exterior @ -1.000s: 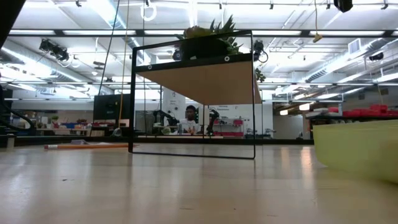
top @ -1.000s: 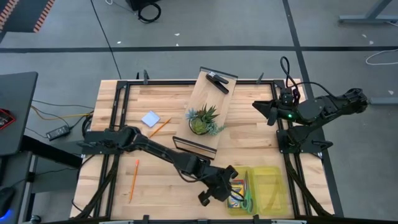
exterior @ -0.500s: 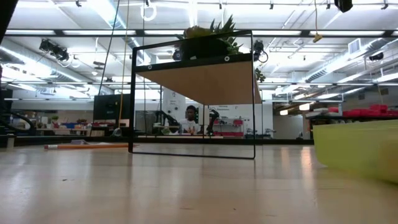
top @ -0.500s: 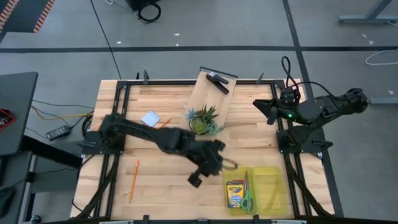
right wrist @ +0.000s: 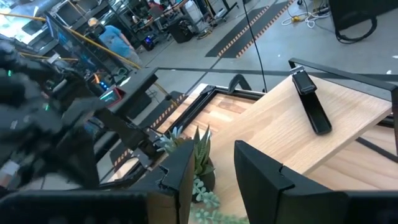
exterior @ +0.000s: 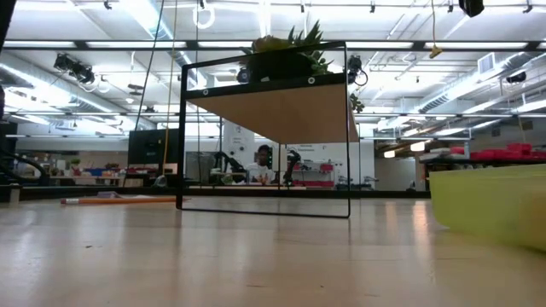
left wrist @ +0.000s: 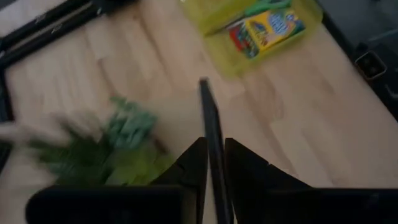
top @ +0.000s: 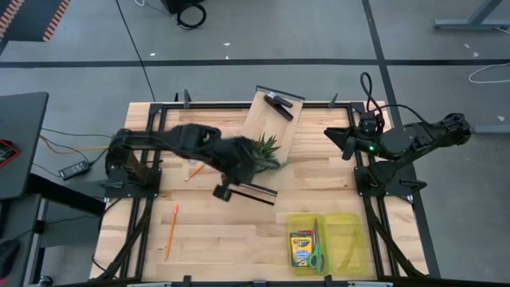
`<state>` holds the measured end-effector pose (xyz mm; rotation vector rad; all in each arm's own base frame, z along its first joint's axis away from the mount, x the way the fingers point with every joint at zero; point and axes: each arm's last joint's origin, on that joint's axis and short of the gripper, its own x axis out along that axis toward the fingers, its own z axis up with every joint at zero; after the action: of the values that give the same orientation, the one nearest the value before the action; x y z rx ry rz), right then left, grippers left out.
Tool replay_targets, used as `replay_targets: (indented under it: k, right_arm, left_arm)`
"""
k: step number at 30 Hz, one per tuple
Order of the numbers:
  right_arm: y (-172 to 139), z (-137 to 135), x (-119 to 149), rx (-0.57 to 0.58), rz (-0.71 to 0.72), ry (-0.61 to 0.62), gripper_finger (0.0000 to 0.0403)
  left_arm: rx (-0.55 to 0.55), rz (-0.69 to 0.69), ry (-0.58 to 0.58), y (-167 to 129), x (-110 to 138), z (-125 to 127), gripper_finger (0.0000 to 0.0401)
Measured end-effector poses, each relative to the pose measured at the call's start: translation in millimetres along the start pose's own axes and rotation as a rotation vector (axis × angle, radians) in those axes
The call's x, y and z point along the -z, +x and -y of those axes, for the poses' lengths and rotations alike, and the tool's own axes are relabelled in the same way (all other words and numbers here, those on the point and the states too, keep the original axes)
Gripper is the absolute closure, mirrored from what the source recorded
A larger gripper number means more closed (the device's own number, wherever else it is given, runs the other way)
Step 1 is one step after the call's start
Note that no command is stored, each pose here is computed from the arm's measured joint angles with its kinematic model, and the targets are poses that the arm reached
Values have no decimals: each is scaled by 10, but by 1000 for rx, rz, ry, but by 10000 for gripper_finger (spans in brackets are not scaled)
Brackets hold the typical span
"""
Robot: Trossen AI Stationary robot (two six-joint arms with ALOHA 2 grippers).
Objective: Pack school essentials
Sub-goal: Put the top orange pencil into the yellow supply box
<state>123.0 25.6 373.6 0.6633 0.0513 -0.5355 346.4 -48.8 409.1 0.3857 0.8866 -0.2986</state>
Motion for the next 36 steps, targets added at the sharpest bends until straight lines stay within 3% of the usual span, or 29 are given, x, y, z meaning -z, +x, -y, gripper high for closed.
replay_targets:
  k: [13, 19, 36]
  right_arm:
    - [0, 7, -2, 15, 13, -43, 283]
    - [-1, 14, -6, 33, 30, -45, 283]
    - [1, 15, -7, 42, 39, -39, 283]
  left_arm:
    - [-23, -177, -130, -398, 458, -328, 379]
    - [-44, -226, -188, -349, 761, -433, 385]
    - [-98, -225, -337, -151, 1538, -241, 389]
